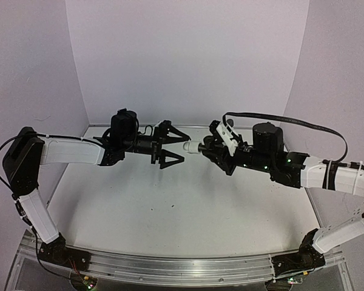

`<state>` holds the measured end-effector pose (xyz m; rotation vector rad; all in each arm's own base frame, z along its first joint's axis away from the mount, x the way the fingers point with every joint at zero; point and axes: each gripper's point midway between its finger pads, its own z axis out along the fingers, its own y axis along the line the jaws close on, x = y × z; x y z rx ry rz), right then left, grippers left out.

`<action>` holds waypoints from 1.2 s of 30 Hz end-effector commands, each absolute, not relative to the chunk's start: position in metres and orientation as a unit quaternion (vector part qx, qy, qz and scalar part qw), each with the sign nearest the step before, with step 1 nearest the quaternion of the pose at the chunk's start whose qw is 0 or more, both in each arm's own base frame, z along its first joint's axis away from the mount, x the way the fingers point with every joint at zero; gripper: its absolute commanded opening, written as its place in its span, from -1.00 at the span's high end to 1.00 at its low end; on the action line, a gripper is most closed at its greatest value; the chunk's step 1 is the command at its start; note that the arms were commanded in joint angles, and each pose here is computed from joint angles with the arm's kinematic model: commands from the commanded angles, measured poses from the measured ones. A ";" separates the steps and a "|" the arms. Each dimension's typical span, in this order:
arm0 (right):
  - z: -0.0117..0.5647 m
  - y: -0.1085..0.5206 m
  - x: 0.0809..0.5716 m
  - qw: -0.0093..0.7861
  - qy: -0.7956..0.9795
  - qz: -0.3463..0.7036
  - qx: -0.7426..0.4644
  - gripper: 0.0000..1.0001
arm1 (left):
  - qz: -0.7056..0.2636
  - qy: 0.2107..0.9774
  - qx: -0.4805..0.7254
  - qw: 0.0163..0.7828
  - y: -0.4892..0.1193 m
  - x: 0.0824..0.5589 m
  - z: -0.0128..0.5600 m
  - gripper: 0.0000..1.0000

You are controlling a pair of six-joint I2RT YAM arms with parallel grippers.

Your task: Install the water faucets

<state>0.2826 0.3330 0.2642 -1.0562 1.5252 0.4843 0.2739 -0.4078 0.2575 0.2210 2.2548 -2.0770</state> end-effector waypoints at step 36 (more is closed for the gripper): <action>0.288 0.385 0.272 0.548 0.648 0.397 -0.350 1.00 | -0.749 0.632 0.152 0.130 -0.423 0.274 0.337 1.00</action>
